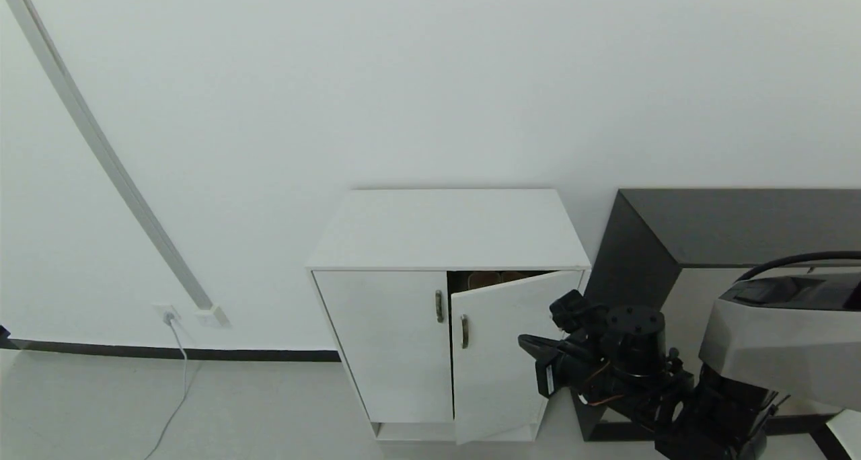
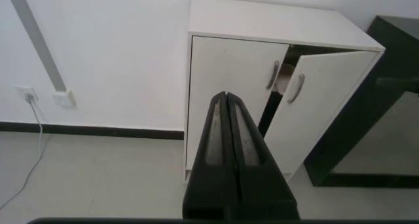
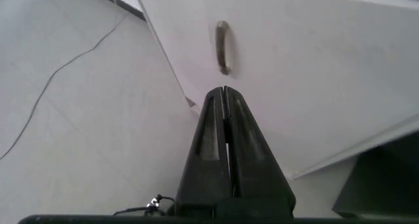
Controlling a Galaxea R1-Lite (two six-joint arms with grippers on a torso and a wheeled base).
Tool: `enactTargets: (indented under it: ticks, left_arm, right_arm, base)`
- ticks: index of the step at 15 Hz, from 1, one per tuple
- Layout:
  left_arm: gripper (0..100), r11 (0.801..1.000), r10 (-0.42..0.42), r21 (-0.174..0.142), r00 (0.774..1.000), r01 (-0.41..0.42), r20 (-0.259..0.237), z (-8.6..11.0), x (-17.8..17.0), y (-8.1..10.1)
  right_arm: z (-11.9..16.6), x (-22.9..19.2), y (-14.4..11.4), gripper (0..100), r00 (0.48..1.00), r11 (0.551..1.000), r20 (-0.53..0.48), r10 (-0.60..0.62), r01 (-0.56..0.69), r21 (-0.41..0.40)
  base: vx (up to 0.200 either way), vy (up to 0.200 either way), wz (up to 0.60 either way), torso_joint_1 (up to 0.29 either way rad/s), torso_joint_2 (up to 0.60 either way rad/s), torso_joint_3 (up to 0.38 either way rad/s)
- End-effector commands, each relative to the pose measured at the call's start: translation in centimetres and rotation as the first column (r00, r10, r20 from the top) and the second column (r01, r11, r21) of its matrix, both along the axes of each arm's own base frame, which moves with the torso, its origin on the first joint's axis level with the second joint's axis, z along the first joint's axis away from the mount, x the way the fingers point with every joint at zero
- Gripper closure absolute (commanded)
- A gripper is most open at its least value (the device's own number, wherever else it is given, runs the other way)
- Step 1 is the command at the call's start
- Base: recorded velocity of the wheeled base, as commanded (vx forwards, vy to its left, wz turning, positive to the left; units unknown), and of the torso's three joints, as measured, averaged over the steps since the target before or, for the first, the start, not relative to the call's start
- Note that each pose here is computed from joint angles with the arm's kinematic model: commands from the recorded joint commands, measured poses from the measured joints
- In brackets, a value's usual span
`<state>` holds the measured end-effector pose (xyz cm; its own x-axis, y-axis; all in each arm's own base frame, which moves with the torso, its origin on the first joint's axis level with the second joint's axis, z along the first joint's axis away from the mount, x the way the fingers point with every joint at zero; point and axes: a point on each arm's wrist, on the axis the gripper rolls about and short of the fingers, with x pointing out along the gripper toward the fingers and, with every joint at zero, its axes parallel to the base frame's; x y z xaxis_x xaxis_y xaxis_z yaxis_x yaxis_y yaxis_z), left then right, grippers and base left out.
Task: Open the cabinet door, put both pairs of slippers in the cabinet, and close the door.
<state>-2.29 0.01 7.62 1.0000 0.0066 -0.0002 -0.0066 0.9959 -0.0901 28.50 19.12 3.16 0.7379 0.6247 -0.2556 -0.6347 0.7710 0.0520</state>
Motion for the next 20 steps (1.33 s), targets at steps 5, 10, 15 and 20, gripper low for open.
enactTargets:
  ticks: [5,10,15,20]
  left_arm:
    - [100,1.0,0.001,-0.002,1.0,-0.001,0.0,0.0,0.0,0.0]
    - [100,1.0,0.003,-0.005,1.0,-0.003,0.0,0.0,0.0,0.0]
    - [100,1.0,0.003,-0.005,1.0,-0.003,0.0,0.0,0.0,0.0]
    - [100,1.0,0.003,-0.005,1.0,-0.003,0.0,0.0,0.0,0.0]
  right_arm:
    - [-1.0,1.8,1.3,100,1.0,1.0,0.015,0.004,-0.004,0.01]
    - [-3.2,2.7,1.8,100,1.0,1.0,-0.013,0.001,-0.001,-0.009]
    - [-4.7,4.3,2.3,100,0.999,0.999,-0.04,-0.023,0.022,-0.027]
    - [-4.9,6.1,3.0,100,0.993,0.992,-0.063,-0.104,0.099,-0.076]
  base:
    - [0.04,0.0,0.0,0.0,0.0,0.001]
    - [0.0,0.0,0.0,0.0,0.0,0.0]
    - [0.0,0.0,0.0,0.0,0.0,0.0]
    - [0.0,0.0,0.0,0.0,0.0,0.0]
